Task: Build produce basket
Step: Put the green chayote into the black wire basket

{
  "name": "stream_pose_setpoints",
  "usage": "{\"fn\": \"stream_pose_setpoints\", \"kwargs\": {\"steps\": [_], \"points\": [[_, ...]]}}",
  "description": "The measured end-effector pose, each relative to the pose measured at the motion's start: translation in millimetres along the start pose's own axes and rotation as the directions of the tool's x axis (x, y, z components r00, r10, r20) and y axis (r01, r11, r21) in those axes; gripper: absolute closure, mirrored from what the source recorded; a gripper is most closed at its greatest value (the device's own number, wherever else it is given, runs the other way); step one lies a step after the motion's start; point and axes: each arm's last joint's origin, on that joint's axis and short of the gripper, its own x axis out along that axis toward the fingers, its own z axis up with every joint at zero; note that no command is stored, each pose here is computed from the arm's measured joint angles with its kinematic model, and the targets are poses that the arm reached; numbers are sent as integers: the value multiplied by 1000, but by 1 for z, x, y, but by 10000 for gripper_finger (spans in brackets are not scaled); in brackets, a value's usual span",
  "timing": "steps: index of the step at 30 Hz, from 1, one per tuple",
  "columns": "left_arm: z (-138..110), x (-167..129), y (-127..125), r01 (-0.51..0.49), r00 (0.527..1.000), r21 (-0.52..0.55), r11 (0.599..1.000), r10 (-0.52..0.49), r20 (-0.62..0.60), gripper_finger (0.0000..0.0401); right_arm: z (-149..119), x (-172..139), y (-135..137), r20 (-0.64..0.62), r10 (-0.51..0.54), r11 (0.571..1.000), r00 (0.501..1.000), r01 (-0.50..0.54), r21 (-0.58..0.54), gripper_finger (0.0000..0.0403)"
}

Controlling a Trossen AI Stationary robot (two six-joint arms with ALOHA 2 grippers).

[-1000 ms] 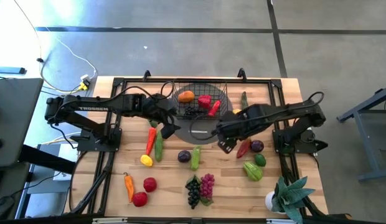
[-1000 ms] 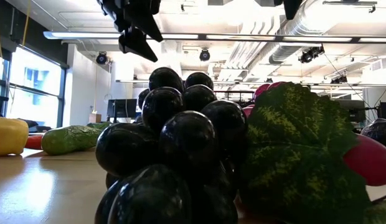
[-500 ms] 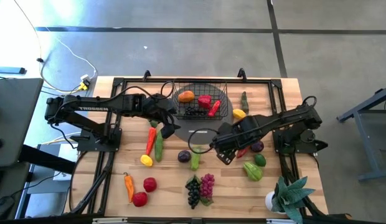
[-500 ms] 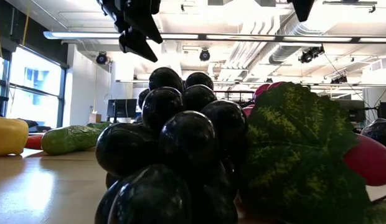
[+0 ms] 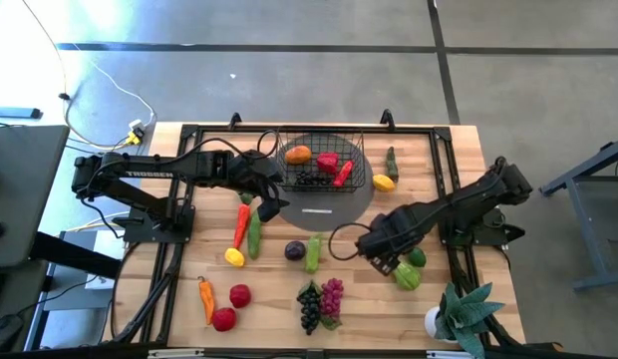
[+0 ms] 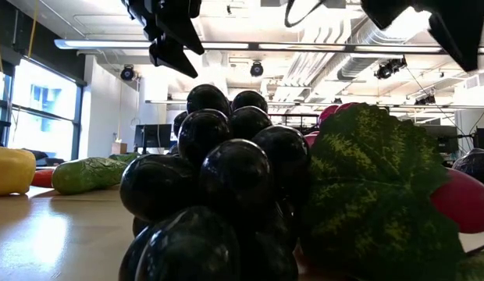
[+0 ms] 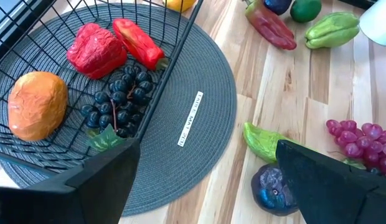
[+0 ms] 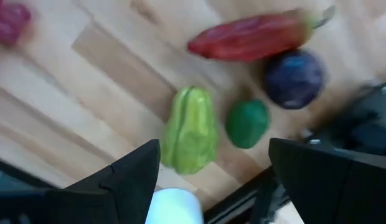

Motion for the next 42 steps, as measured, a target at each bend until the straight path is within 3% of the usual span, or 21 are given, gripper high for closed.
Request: {"fn": "stream_pose_setpoints", "kwargs": {"steps": [13,35,42], "points": [[0,0,0,0,1000,0,1000,0,-1,35,-7,58,2,-43,85,996,995,-86,-21,119],[0,0,1,-22,1000,-26,999,22,4,35,-6,121,-12,-79,147,989,986,-149,-18,119],[0,0,1,-41,999,-25,999,42,9,35,-6,130,-16,-85,155,988,984,-157,-15,158]]}}
